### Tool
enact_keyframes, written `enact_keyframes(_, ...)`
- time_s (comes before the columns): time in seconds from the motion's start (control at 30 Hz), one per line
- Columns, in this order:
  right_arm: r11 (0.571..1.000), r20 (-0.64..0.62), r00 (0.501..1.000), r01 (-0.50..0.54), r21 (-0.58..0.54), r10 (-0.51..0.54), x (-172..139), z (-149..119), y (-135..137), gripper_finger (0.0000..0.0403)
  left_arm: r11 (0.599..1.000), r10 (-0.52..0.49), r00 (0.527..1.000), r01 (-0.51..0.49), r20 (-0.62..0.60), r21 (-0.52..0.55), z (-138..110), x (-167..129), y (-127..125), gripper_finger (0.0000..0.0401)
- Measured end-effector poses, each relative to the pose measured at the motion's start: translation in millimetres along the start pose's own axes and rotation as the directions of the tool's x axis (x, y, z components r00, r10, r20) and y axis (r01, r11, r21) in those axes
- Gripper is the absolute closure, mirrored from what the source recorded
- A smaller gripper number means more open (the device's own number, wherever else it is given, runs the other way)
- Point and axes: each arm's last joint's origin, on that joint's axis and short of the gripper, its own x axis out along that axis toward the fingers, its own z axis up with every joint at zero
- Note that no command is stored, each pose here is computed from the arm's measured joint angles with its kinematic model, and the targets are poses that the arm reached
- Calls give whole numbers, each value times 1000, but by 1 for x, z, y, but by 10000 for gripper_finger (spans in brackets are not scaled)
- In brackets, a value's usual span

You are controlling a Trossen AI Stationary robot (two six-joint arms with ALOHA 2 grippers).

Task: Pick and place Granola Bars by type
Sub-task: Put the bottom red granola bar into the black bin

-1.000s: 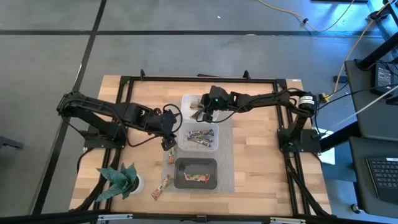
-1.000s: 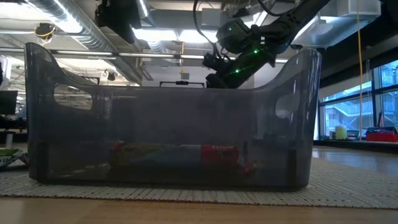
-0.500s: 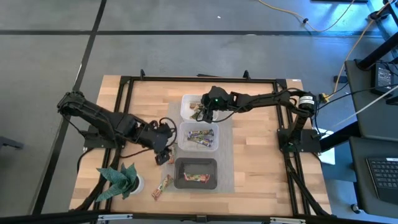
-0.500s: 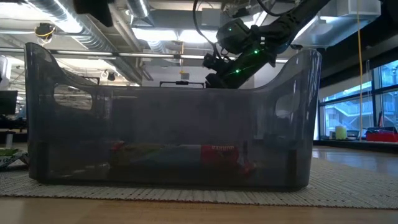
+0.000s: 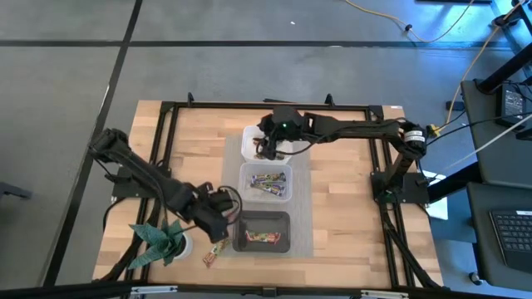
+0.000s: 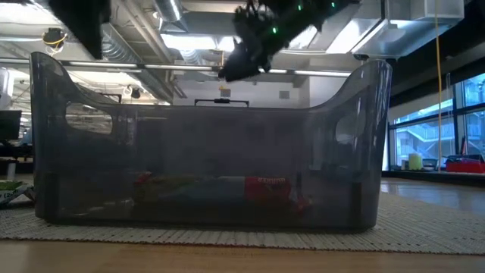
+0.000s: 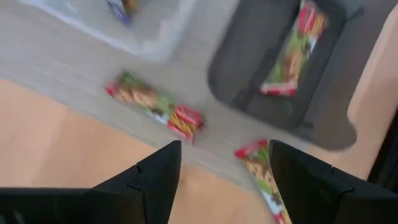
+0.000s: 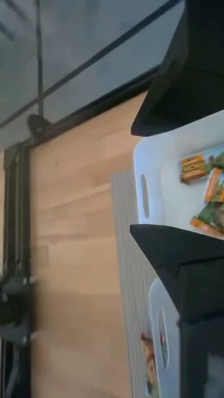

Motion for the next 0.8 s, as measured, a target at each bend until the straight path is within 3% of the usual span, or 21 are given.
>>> enact_keyframes(0.13,999,-24,1000,-18,-30,18,-13,21,4,156,999,-32,996,31,-81,-23,-10,11,-13,166)
enact_keyframes(0.3,998,-105,994,-39,57,45,-30,36,11,156,996,-75,992,70,-98,-54,-28,13,-31,166)
enact_keyframes(0.43,994,-180,980,-75,82,89,-49,46,29,156,992,-50,995,39,-92,-121,-44,18,-42,166)
enact_keyframes(0.67,974,-152,965,-200,101,214,-82,64,95,156,987,-17,995,2,-94,-160,-66,36,-59,166)
enact_keyframes(0.8,979,-161,966,-197,49,202,-100,58,140,156,990,-12,995,-3,-101,-143,-72,50,-67,166)
